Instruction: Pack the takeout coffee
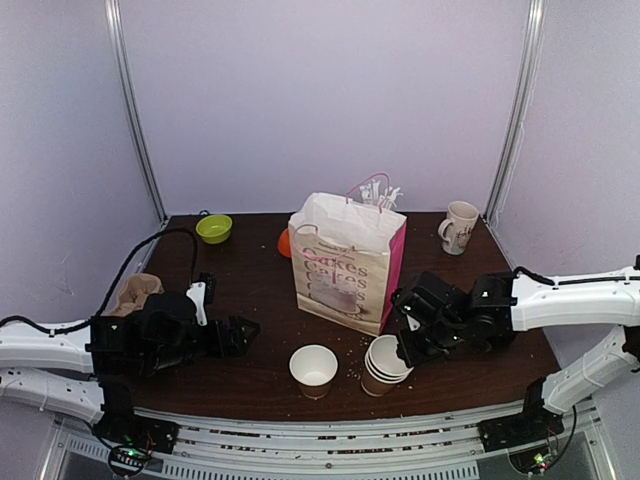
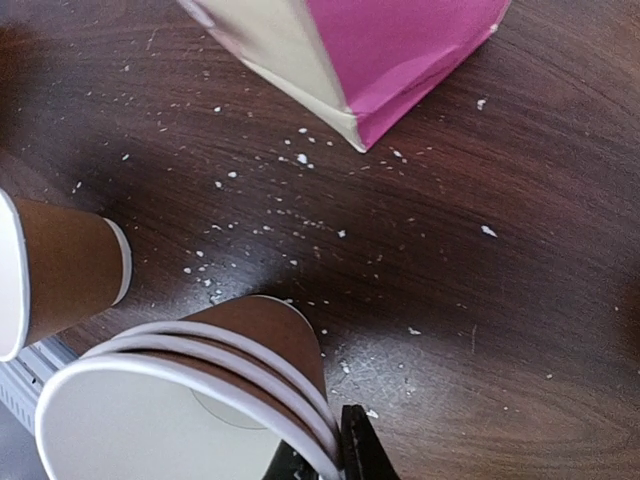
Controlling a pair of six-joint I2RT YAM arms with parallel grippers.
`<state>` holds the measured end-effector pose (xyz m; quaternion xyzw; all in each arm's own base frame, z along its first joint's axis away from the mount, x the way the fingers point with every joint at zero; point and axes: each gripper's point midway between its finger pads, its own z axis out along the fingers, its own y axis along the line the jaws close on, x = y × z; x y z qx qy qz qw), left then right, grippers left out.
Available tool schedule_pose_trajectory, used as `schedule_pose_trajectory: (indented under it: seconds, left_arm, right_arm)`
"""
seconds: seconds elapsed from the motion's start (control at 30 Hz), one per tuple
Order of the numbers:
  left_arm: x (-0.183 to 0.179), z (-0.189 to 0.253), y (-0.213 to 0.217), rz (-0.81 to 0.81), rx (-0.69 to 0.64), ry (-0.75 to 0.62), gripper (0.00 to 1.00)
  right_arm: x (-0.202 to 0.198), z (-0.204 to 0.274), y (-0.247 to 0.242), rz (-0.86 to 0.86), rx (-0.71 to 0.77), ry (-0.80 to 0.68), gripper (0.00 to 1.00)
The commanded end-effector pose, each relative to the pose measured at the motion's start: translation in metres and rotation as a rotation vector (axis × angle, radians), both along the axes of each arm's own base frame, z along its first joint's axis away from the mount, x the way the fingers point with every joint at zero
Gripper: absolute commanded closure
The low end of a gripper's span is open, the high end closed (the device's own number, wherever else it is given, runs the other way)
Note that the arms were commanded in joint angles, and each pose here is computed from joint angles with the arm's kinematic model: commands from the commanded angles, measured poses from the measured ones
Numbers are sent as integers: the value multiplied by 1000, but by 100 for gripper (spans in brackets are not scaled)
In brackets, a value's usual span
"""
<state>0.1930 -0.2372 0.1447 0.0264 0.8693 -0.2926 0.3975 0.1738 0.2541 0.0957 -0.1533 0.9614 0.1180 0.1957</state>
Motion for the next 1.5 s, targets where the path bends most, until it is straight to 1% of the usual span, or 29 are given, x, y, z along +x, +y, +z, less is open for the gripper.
schedule_pose_trajectory:
  seconds: [0.0,0.1,0.2,0.33,0.43,0.53,0.63,0.73,0.87,1.07,1.13,1.2,1.3,1.33,1.47]
  left_arm:
    - [2,9,-4,0,-46,-29,2]
    - [3,9,-5,-3,-48,-35,2]
    - [3,9,-7,-11,-44,-39,2]
    - [3,8,-9,-21,-42,-45,2]
    - [3,8,-12,-34,-38,-50,2]
    - [4,10,-16,-53,-37,-62,2]
    - [7,16,-21,-66,-22,-79,2]
    - [9,21,-24,-75,-6,-95,2]
    - [10,20,-24,-82,8,-104,2]
    - [10,12,-26,-88,29,-92,2]
    - [11,11,-27,-92,37,-90,2]
    - [11,11,-29,-97,44,-89,2]
    - [12,14,-31,-103,43,-95,2]
    - [12,14,-31,-105,44,-96,2]
    - [12,19,-29,-99,41,-110,2]
  right_arm:
    - [17,27,-24,-80,-43,-76,93]
    - [38,42,-59,-177,-116,-124,93]
    - [64,56,-95,-280,-142,-164,93]
    - [105,73,-138,-425,-127,-210,92]
    - [138,74,-168,-535,-94,-218,92]
    - [171,66,-190,-600,-100,-201,92]
    - [199,59,-199,-625,-91,-175,92]
    - [219,48,-201,-616,-90,-110,91]
    - [232,36,-206,-598,-122,-60,89]
    - [239,19,-211,-575,-142,17,85]
    - [240,18,-211,-570,-146,24,80]
    - [239,23,-211,-568,-141,15,70]
    - [236,37,-211,-567,-132,-9,50]
    - [233,44,-212,-573,-136,-25,46]
    - [211,86,-208,-554,-191,-119,36]
